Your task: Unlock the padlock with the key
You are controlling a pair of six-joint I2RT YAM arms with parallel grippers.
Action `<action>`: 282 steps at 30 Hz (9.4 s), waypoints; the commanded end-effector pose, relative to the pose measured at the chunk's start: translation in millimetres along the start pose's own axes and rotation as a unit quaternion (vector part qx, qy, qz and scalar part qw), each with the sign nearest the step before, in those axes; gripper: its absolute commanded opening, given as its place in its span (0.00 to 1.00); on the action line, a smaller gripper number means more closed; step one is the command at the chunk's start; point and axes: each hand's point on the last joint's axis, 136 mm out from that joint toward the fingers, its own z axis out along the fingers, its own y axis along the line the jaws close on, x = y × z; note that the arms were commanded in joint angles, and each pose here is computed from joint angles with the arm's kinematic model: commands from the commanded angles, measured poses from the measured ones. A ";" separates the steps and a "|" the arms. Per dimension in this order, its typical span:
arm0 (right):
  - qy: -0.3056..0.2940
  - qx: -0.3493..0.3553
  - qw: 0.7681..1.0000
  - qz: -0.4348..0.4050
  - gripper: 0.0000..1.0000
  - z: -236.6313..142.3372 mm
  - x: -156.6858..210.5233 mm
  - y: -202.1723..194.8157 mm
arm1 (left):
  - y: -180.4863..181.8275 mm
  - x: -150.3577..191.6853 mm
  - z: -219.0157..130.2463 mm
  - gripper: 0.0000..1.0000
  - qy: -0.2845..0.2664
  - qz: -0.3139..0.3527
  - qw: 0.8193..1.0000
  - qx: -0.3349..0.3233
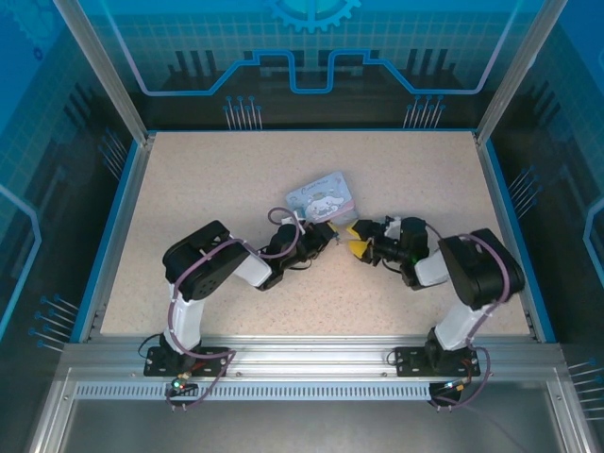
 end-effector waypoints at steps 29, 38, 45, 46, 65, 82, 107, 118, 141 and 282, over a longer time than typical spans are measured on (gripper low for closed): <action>0.024 0.370 0.762 -0.531 0.51 -5.7 26.3 -4.8 | 24.7 21.5 7.8 0.00 0.072 -0.049 0.993 -0.085; 0.025 0.367 0.755 -0.543 0.47 18.4 17.5 2.9 | 24.6 22.5 7.7 0.00 0.074 -0.049 0.992 -0.087; 0.021 0.368 0.753 -0.545 0.37 27.9 12.3 5.7 | 25.8 22.5 7.6 0.00 0.075 -0.049 0.992 -0.088; 0.020 0.368 0.753 -0.545 0.33 28.1 11.7 6.3 | 25.2 22.5 7.5 0.00 0.075 -0.049 0.992 -0.088; 0.121 0.152 0.882 -0.429 0.21 23.1 47.8 30.4 | 31.4 24.0 3.5 0.00 0.076 -0.048 0.992 -0.090; 0.016 0.169 0.940 -0.296 0.57 -41.1 18.7 12.4 | 76.5 55.0 -33.9 0.00 0.169 0.026 0.964 -0.201; 0.021 0.178 0.948 -0.263 0.57 -17.5 30.8 -7.8 | 63.7 57.8 -56.7 0.67 0.200 0.102 0.946 -0.234; 0.039 0.252 0.906 -0.338 0.54 4.0 32.1 -36.4 | 0.0 0.1 -78.4 0.80 0.133 0.097 0.969 -0.185; 0.094 0.212 0.905 -0.357 0.47 51.6 44.7 -36.7 | -12.6 -59.9 -54.4 0.82 0.104 0.057 0.978 -0.170; 0.073 0.177 0.928 -0.319 0.25 73.3 -24.1 -47.3 | -7.0 -69.3 -47.1 0.92 0.103 0.150 0.934 -0.308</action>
